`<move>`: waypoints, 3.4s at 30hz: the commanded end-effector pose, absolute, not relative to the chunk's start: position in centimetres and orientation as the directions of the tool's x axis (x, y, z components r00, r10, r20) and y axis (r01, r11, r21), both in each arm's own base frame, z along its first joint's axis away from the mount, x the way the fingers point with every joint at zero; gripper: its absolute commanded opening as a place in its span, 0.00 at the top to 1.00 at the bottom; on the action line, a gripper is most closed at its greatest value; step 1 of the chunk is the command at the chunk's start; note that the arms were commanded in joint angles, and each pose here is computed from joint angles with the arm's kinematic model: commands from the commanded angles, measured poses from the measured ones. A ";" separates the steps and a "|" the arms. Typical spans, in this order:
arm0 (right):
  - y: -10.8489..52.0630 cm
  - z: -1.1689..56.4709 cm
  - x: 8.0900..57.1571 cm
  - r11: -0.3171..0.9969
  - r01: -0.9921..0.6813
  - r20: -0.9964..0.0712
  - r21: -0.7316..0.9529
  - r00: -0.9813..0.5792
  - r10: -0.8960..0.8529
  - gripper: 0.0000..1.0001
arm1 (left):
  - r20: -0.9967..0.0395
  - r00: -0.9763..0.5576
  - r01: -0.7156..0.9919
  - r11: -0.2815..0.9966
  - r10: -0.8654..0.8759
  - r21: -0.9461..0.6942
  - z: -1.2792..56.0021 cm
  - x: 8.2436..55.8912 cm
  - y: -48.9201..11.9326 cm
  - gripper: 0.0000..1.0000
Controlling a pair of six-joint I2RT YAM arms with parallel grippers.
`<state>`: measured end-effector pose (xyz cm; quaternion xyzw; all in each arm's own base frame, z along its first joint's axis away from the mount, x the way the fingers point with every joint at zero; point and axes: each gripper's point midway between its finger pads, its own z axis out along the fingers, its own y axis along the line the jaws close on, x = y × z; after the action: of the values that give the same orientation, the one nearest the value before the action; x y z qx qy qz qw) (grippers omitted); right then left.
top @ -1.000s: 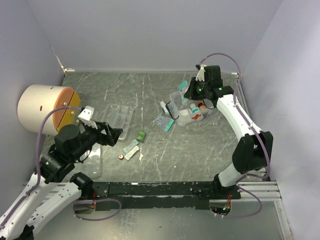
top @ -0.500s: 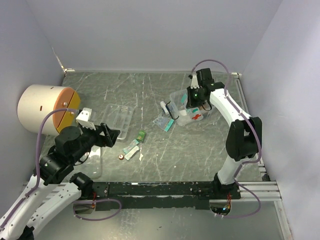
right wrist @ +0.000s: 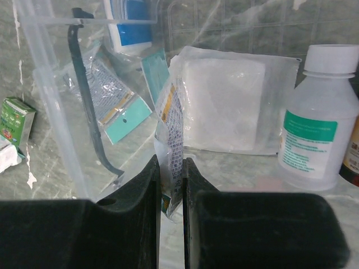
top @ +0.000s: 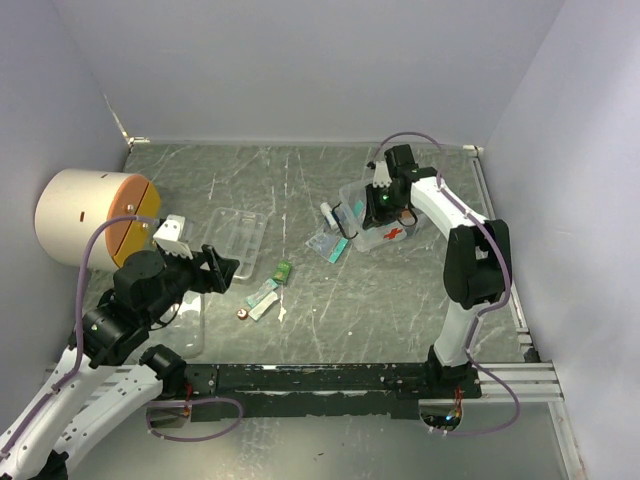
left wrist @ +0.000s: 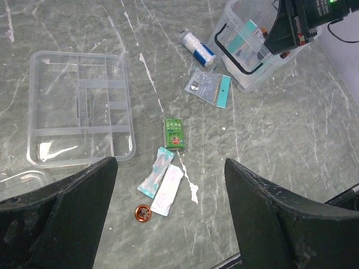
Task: Organize the medicine kit
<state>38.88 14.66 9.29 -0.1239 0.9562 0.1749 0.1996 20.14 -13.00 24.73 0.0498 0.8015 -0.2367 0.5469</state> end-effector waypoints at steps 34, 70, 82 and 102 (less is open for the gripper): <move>10.8 12.3 40.4 0.986 -0.167 -0.493 -0.014 -0.857 -0.152 0.66 | -0.895 -0.414 0.311 0.897 -0.169 -0.313 24.2 20.5 -12.7 0.11; 28.1 10.0 36.9 0.979 -0.205 -0.755 0.001 -0.642 -0.134 0.56 | -0.906 -0.337 0.227 0.913 -0.254 -0.340 26.4 22.8 -12.2 0.07; 30.5 3.6 38.9 0.974 -0.224 -0.676 -0.035 -0.713 -0.188 0.49 | -0.907 -0.357 0.234 0.918 -0.224 -0.319 25.5 23.1 -12.6 0.06; 30.6 5.2 27.6 0.793 -0.566 -0.541 0.227 -0.750 -0.380 0.52 | -0.875 -0.437 0.264 0.901 -0.206 -0.344 23.5 23.6 -14.5 0.03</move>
<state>29.18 30.66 2.93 -0.2454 0.9271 0.1582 0.2352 23.09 -13.22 22.65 0.0124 0.8276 -0.1933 0.5268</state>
